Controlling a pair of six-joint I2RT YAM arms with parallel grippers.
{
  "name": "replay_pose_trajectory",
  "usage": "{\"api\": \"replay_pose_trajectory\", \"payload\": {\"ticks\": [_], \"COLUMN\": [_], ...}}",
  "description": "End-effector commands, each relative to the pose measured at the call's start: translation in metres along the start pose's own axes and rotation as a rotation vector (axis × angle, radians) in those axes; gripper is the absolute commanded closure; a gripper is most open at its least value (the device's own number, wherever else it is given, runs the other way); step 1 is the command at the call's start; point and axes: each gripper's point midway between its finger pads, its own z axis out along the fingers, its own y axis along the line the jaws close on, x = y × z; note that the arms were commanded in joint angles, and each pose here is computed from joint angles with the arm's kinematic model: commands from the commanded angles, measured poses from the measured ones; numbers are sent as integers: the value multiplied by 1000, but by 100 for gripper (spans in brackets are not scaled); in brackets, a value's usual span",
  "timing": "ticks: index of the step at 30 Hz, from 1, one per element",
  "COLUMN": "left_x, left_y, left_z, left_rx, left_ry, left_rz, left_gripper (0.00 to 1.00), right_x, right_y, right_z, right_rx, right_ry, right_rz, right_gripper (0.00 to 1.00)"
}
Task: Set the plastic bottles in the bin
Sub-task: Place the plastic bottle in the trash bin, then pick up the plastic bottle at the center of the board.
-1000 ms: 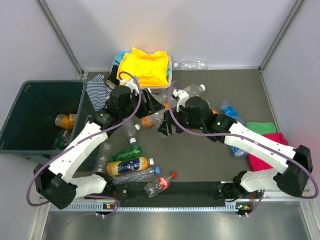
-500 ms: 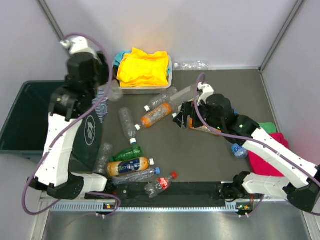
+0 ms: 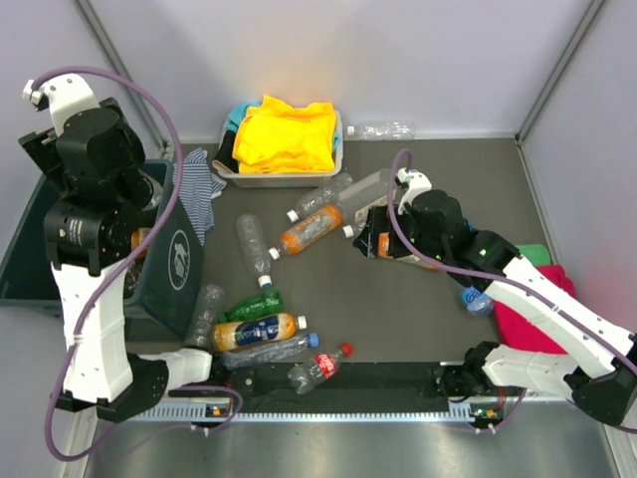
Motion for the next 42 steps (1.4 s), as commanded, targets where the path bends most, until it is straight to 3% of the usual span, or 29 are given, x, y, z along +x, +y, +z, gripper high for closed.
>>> {"api": "replay_pose_trajectory", "payload": {"ticks": [1, 8, 12, 16, 22, 27, 32, 37, 42], "left_x": [0, 14, 16, 22, 40, 63, 85, 127, 203], "left_y": [29, 28, 14, -32, -92, -157, -203, -240, -251], "left_z": [-3, -6, -6, -12, -21, -46, -75, -106, -104], "left_rx": [-128, -102, -25, 242, 514, 833, 1022, 1066, 998], "left_ry": [-21, 15, 40, 66, 141, 260, 315, 372, 512], "left_rz": [39, 38, 37, 33, 37, 20, 14, 152, 268], "left_gripper": [14, 1, 1, 1, 1, 1, 1, 1, 1], "right_x": [-8, -6, -5, -2, 3, -1, -3, -4, -2], "right_y": [-2, -1, -3, -8, -19, -30, -42, -51, -55], "right_z": [-1, 5, 9, 14, 17, 17, 14, 14, 14], "right_rx": [8, 7, 25, 56, 96, 139, 178, 200, 211], "right_ry": [-26, -1, 14, 35, 48, 37, 34, 35, 41], "right_rz": [8, 4, 3, 1, 24, 66, 110, 144, 169], "right_gripper": [1, 1, 1, 1, 1, 1, 1, 1, 1]}}
